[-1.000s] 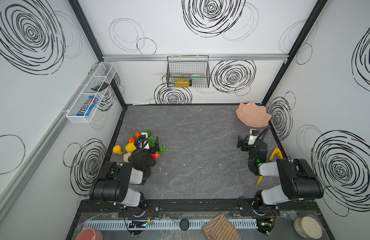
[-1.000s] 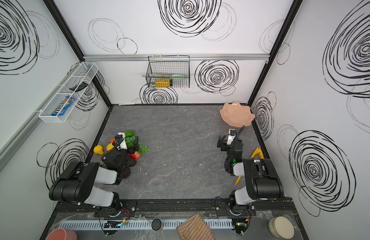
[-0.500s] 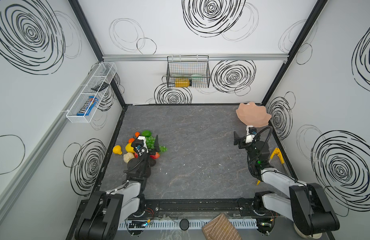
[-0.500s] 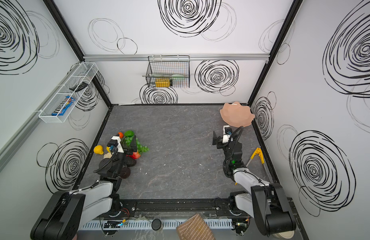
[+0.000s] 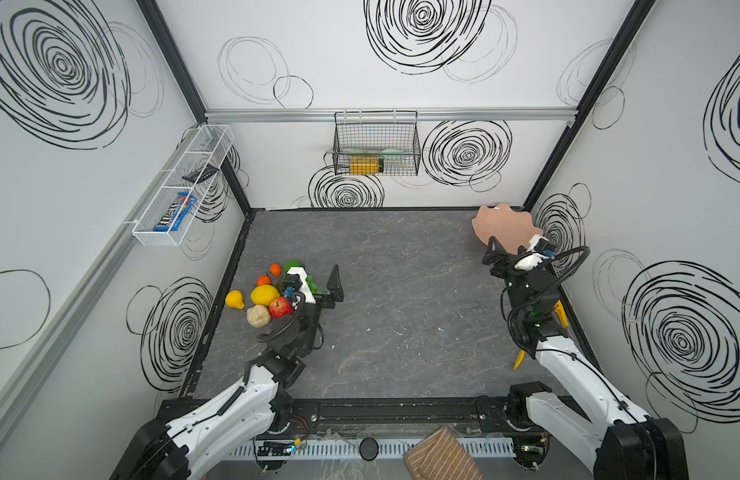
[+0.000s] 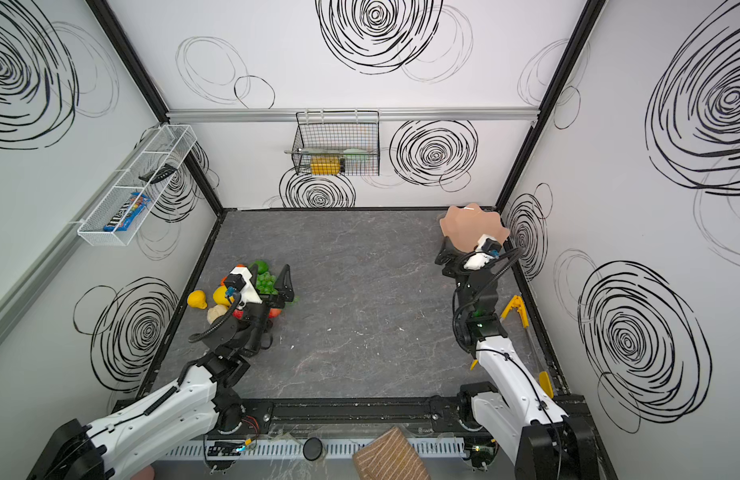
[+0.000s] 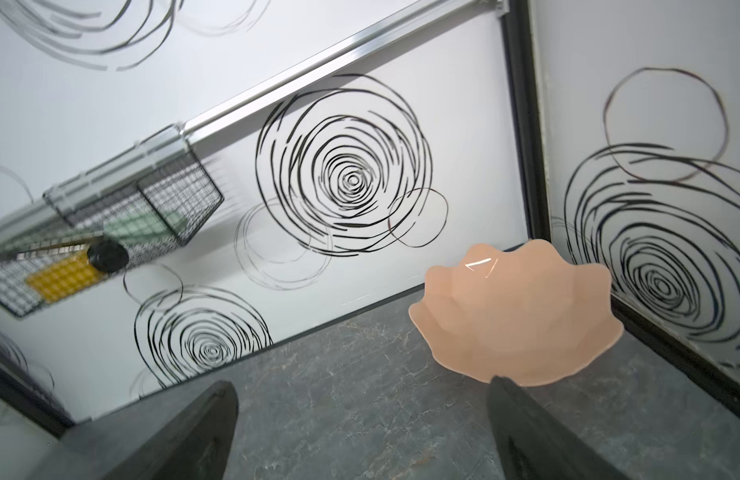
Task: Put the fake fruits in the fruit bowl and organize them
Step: 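Reach the right gripper to the peach bowl rim while the left gripper rises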
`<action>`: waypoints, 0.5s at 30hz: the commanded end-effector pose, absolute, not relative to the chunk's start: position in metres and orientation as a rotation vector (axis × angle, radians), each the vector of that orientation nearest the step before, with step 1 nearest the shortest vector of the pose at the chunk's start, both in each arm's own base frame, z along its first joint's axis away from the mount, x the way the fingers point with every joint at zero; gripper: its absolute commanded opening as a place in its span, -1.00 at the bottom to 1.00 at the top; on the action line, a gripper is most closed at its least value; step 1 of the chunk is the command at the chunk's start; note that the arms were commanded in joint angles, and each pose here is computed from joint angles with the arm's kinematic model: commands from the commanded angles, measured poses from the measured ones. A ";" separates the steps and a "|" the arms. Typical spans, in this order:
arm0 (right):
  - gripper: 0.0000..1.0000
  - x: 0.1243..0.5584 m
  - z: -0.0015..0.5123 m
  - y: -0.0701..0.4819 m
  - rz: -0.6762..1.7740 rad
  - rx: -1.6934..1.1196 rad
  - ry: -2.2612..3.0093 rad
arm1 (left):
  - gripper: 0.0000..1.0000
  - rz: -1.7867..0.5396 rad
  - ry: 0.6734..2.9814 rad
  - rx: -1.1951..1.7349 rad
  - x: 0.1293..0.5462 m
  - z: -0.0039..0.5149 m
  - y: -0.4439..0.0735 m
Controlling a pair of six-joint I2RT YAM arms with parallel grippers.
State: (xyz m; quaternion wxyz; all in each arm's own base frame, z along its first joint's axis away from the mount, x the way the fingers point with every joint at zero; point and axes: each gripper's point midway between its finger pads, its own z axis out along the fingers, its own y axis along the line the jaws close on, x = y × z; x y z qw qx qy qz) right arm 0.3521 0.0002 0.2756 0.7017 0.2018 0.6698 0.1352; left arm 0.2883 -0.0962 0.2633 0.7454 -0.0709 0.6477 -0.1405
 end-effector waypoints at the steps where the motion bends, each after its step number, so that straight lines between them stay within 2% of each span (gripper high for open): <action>1: 0.95 0.356 0.254 -0.015 0.423 0.618 1.545 | 0.92 -0.295 1.498 -0.362 0.283 0.229 -0.075; 4: 0.95 0.365 0.238 -0.033 0.354 0.700 1.613 | 0.92 -0.407 1.526 -0.173 0.279 0.223 -0.110; 9: 0.95 0.382 0.203 -0.076 0.304 0.894 1.707 | 0.92 -0.318 1.734 0.116 0.286 0.189 -0.168; 15: 0.98 0.405 0.155 -0.112 0.407 1.067 1.798 | 0.92 -0.197 1.828 0.134 0.300 0.168 -0.172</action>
